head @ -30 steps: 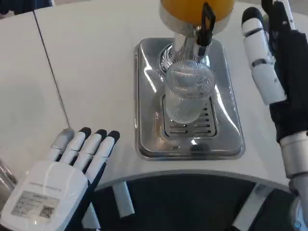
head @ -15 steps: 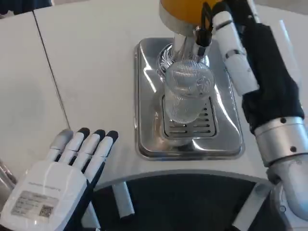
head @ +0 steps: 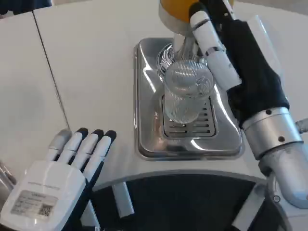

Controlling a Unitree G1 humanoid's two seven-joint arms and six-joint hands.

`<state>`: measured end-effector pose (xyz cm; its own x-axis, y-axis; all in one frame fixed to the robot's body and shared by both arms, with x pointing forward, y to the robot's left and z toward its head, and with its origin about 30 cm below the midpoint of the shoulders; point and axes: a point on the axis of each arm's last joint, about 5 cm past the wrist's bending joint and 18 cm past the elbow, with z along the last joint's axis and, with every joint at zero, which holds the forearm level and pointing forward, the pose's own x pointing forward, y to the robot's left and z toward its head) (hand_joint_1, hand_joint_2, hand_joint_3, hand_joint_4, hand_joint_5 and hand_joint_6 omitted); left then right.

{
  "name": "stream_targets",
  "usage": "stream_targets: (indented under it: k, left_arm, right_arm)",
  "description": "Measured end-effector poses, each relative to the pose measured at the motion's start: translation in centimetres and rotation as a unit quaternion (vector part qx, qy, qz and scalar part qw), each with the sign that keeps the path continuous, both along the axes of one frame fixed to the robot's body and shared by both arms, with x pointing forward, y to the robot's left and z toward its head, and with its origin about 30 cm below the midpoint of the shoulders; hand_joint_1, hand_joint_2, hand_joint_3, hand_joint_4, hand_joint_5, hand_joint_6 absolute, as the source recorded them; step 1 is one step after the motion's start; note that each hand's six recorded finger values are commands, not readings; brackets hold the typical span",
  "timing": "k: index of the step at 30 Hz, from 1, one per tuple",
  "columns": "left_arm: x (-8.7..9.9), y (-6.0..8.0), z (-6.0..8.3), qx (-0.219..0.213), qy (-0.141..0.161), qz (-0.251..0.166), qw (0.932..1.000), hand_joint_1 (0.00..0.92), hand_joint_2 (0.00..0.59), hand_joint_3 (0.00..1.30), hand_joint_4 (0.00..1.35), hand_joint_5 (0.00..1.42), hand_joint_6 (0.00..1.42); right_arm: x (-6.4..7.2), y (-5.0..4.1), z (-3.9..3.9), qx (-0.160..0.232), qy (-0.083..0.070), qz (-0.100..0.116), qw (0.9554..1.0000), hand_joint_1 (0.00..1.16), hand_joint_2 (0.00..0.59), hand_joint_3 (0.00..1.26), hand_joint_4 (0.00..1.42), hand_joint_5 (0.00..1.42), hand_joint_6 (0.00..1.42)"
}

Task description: Grasp the cup under the faucet to collect the drink, then remove the cup.

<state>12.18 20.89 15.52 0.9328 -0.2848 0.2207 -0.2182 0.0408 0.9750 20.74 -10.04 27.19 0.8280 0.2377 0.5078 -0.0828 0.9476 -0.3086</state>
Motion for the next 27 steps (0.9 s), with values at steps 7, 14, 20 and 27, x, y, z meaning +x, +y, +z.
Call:
stream_targets:
  k: [7,14,20,27]
  left_arm:
    - [0.3,0.0,0.0,-0.002,-0.002,0.000,1.0000,0.061,0.058,0.00,0.00,0.00,0.00]
    - [0.4,0.0,-0.2,-0.006,0.002,-0.001,1.0000,0.053,0.060,0.00,0.00,0.00,0.00]
    - [0.9,-0.1,-0.2,-0.014,-0.002,-0.002,0.9999,0.049,0.060,0.00,0.00,0.00,0.00]
    - [1.5,-0.2,-0.2,-0.026,-0.007,-0.002,0.9996,0.041,0.062,0.00,0.00,0.00,0.00]
  right_arm:
    - [0.1,-0.05,0.15,-0.021,0.002,0.000,0.9998,0.00,0.535,0.00,0.00,0.00,0.00]
    - [-0.1,-0.13,0.77,-0.089,0.000,-0.020,0.9958,0.00,0.567,0.00,0.00,0.00,0.00]
    - [-0.4,0.14,1.70,-0.200,-0.022,-0.072,0.9769,0.00,0.583,0.00,0.00,0.00,0.00]
    - [-0.9,0.72,2.77,-0.285,-0.022,-0.109,0.9521,0.00,0.581,0.00,0.00,0.00,0.00]
